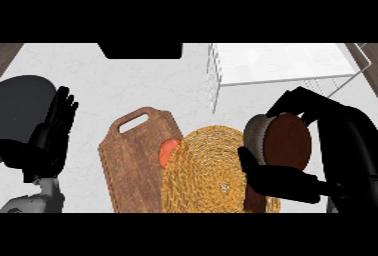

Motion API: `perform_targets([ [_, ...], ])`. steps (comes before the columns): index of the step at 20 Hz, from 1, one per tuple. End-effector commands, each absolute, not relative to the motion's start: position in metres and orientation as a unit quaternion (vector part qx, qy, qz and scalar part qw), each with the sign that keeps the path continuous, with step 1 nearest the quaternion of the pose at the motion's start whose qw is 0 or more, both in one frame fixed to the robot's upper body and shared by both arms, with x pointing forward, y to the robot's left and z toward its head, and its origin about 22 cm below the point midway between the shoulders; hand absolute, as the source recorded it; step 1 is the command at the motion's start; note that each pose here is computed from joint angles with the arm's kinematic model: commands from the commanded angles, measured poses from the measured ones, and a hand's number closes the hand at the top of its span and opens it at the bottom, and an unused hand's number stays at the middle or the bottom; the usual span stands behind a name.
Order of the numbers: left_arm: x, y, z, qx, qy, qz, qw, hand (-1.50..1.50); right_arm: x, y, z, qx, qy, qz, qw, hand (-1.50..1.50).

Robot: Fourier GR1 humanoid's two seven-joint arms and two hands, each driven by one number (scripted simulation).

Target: Pick the cupcake from the placemat and place it in the tiered shelf

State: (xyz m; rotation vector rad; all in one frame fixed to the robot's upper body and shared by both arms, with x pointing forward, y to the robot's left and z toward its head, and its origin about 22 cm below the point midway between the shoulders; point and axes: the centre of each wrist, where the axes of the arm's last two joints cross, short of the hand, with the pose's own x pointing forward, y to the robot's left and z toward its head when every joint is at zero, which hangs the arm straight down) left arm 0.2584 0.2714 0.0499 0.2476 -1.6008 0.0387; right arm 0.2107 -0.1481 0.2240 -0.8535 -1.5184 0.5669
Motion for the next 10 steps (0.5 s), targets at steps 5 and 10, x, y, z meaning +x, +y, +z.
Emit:
perform_targets([
  [5, 0.247, 0.266, 0.053, 0.112, -0.716, 0.011, 0.689, 0.0, 0.224, -0.191, 0.254, -0.417, -0.63, 0.204, 0.622, 1.5],
  [10, 0.247, 0.263, 0.055, 0.115, -0.723, 0.015, 0.681, 0.0, 0.274, -0.19, 0.24, -0.43, -0.631, 0.183, 0.62, 1.5],
])
